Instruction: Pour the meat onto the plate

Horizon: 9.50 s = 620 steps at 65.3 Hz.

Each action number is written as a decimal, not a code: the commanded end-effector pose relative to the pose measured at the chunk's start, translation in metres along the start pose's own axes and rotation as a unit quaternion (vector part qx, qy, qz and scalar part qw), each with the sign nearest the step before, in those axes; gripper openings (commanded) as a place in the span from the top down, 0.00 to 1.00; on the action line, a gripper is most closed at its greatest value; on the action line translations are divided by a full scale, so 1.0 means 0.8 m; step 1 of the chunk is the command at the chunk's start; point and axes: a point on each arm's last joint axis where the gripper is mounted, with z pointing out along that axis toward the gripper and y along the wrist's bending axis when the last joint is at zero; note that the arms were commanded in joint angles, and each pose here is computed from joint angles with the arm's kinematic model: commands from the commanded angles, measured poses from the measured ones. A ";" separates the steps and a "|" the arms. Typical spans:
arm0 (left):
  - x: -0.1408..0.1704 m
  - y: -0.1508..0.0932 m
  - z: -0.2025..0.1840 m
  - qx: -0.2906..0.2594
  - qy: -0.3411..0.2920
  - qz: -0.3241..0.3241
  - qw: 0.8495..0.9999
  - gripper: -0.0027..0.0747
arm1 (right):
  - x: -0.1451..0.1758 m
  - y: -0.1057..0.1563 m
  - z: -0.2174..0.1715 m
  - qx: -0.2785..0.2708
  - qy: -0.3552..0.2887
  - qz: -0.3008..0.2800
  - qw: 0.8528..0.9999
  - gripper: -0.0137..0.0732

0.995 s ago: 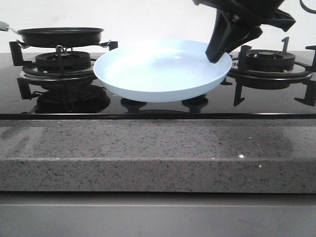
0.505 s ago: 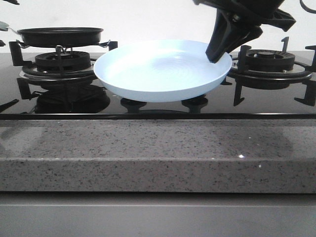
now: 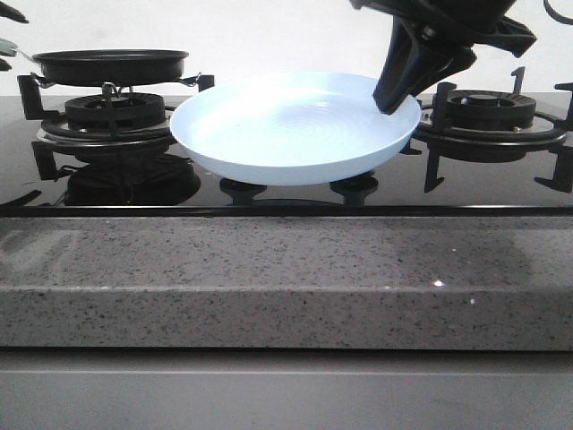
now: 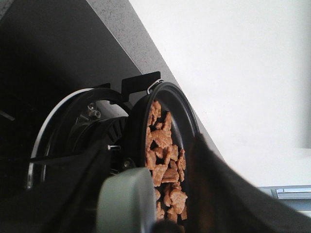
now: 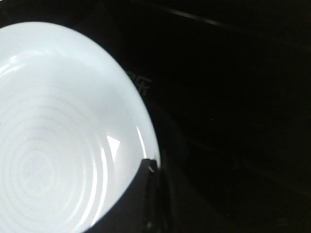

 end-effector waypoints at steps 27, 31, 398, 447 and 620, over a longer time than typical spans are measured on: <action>-0.005 -0.040 -0.011 0.048 -0.015 0.017 0.999 0.97 | -0.016 0.008 -0.025 -0.008 -0.056 -0.002 0.998 0.97; -0.005 -0.043 -0.012 0.054 -0.014 0.015 0.998 0.99 | -0.016 0.008 -0.025 -0.008 -0.056 -0.002 0.998 0.97; -0.008 -0.034 -0.017 0.076 -0.001 0.062 0.995 0.31 | -0.016 0.008 -0.025 -0.008 -0.054 -0.002 0.998 0.97; -0.001 -0.114 -0.137 -0.033 -0.013 0.230 0.973 0.31 | -0.016 0.008 -0.025 -0.008 -0.054 -0.002 0.998 0.97; 0.278 -0.131 -0.278 -0.181 -0.025 0.479 0.858 0.33 | -0.145 -0.067 0.062 0.002 -0.059 0.015 0.998 0.94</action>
